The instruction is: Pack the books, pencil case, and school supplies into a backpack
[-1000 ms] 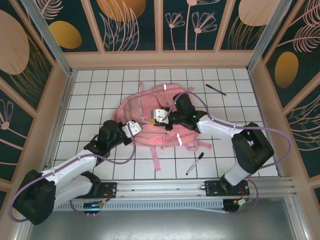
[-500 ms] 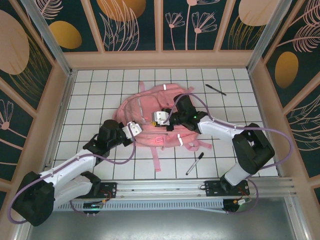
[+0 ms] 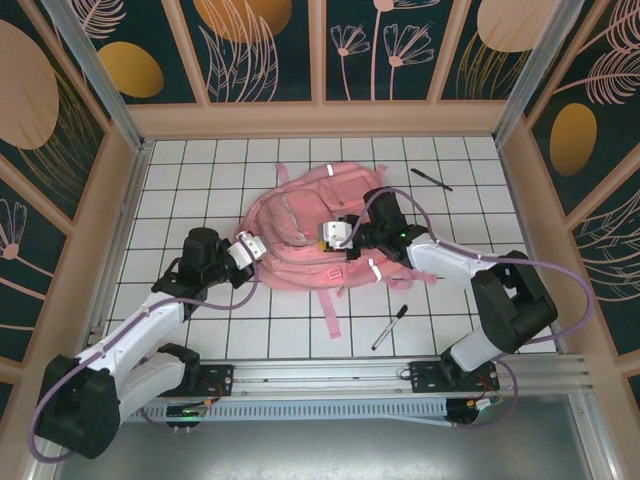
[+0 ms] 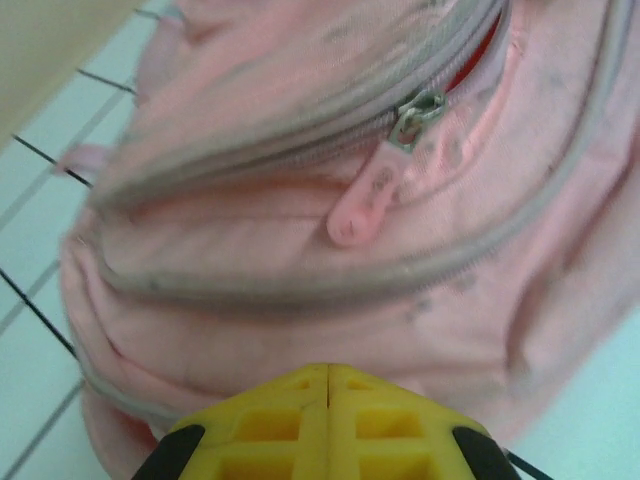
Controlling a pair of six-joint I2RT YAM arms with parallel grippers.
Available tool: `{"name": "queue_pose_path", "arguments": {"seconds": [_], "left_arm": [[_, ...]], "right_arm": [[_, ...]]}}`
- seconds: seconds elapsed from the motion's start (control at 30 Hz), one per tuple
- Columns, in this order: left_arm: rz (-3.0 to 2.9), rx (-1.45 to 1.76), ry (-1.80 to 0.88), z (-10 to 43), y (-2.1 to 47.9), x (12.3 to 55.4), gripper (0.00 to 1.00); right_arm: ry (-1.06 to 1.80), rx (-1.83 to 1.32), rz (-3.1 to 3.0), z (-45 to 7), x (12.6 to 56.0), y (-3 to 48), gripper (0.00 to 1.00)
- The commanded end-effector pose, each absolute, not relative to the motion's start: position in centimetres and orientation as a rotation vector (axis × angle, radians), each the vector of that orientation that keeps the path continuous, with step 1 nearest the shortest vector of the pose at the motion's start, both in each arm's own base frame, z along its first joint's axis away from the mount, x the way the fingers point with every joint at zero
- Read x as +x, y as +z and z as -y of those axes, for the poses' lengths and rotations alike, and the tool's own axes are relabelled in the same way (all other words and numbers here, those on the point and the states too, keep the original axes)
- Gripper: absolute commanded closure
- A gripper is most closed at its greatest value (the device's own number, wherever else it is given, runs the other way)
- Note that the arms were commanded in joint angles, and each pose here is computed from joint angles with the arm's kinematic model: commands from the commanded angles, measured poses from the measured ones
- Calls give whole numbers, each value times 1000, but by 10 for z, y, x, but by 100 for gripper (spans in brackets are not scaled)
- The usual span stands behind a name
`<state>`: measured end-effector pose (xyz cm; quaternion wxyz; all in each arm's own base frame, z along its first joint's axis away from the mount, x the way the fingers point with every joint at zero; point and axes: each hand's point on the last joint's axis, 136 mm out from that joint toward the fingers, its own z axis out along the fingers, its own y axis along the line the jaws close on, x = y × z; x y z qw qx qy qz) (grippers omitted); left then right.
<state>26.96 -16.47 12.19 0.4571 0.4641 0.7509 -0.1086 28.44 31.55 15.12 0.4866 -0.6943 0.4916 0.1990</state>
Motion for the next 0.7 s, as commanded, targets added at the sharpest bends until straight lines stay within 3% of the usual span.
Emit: {"name": "queue_pose_path", "arguments": {"seconds": [0.0,0.03,0.17,0.2,0.27,0.3,0.67], "left_arm": [[-1849,1202,-416,180,128,258,100],[-1839,1202,-445,184,132,258,100],[-1781,1228,-496,192,139,255,100],[-1772,1224,-492,192,141,255,94],[-1749,1204,-493,193,146,256,62],[-1729,1204,-491,194,148,256,55],[-1723,1267,-435,195,129,269,53]], "right_arm": [[462,-1639,-1191,-317,287,161,46],[484,-1625,-1186,-321,283,165,41],[511,-1606,-1184,-334,277,169,39],[488,-1600,-1198,-335,281,168,39],[450,-1588,-1216,-339,287,164,40],[439,-1588,-1219,-342,288,162,40],[344,-1676,-1326,-348,293,113,40]]}}
